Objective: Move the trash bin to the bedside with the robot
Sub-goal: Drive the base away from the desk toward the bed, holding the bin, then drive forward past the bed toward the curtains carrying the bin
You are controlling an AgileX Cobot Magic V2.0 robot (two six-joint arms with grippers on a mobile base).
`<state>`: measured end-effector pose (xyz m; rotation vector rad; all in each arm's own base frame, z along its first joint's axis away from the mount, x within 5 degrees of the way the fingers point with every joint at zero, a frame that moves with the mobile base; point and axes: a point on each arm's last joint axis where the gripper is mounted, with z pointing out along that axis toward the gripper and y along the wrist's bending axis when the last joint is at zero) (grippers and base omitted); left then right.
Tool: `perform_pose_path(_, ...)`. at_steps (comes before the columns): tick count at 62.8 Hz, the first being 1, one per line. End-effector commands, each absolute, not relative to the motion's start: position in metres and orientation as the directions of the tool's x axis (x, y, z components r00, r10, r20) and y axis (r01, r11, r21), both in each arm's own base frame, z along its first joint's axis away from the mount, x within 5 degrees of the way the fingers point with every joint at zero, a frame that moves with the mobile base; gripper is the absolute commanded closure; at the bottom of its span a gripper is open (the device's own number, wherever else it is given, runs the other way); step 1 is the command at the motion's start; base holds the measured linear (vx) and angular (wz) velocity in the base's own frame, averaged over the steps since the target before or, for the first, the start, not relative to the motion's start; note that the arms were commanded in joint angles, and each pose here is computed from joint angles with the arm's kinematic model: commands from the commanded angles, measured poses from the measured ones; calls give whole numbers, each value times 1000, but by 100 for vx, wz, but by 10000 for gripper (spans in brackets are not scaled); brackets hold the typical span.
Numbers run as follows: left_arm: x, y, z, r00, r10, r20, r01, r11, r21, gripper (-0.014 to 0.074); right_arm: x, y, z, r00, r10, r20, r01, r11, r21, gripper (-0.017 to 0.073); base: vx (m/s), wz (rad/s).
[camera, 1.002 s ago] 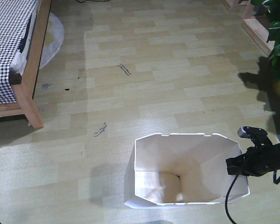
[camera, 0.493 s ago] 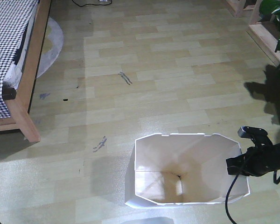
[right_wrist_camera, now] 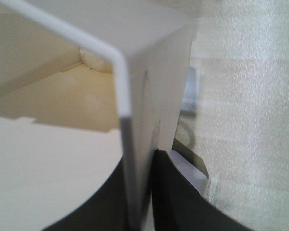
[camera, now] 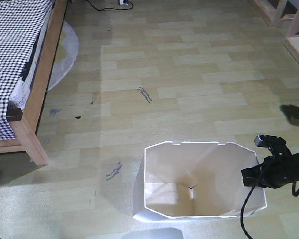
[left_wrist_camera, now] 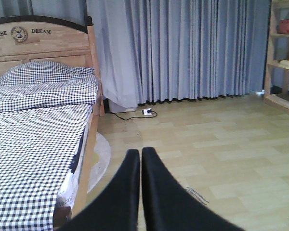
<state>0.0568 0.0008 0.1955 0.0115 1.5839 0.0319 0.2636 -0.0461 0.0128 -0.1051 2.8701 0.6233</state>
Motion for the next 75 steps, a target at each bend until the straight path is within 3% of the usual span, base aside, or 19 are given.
perform_pose_path(1, 56, 0, 199, 64, 5, -998, -5, 1000, 4, 600, 273, -34, 40, -956, 21, -292, -151, 819, 554, 561, 25, 12)
perform_pose_path(75, 56, 0, 199, 64, 5, -998, -5, 1000, 4, 600, 273, -34, 40, -956, 21, -292, -151, 819, 554, 561, 25, 3)
